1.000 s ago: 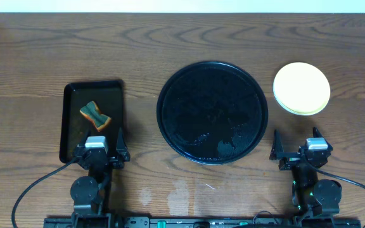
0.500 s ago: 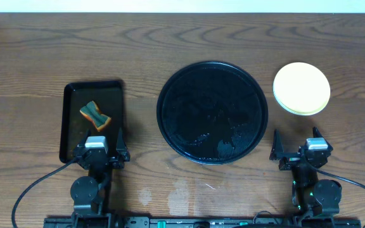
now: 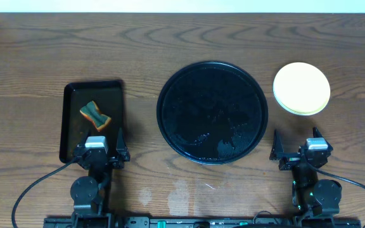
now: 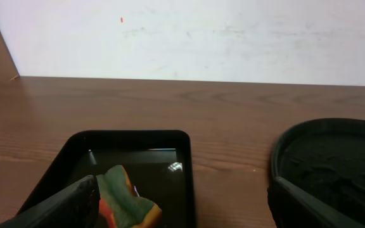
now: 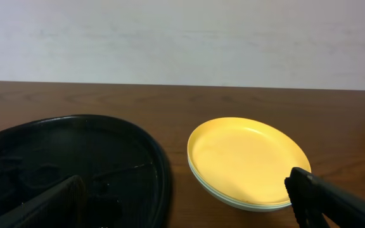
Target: Clean dirty plates on tray and stack at the side
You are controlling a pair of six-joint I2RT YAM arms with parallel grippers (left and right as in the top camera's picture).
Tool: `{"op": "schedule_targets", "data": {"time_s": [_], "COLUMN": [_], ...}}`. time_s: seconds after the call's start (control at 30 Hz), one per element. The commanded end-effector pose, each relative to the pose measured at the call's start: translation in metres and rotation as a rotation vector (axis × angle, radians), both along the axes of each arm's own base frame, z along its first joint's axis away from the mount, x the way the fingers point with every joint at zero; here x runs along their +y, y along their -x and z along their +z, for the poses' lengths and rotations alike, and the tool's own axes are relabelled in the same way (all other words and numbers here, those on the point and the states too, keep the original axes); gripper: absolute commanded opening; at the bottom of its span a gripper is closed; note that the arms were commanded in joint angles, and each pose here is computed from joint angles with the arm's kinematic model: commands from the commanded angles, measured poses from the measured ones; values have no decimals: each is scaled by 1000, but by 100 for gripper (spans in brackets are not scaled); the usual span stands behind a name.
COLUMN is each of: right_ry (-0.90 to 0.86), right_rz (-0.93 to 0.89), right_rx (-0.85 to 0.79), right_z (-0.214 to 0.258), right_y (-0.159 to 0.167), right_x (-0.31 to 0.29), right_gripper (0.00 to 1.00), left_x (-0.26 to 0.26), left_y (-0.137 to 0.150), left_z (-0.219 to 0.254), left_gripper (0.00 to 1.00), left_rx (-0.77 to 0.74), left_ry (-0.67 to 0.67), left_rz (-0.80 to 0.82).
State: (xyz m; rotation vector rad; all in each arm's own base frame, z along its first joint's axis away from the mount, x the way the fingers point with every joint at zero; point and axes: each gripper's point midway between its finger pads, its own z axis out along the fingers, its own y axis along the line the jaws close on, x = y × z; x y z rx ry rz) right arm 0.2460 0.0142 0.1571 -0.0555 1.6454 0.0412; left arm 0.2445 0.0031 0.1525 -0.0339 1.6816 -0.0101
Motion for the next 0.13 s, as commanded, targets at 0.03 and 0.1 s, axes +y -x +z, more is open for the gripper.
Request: {"op": "schedule_targets", "data": {"time_s": [0.03, 0.1], "right_ry": [-14, -14], "right_rz": [-17, -17], "right_rx": [0, 0], "right_z": [-1, -1], "right_y": [0, 0], "right_x": [-4, -4], "right_gripper": [99, 99], "left_x": [2, 2], "left_y": [1, 1], "left_z": [-16, -16], "left_gripper": [85, 85], "left_rx": [44, 44], "left_ry": [9, 9], "left_rz": [16, 16]}}
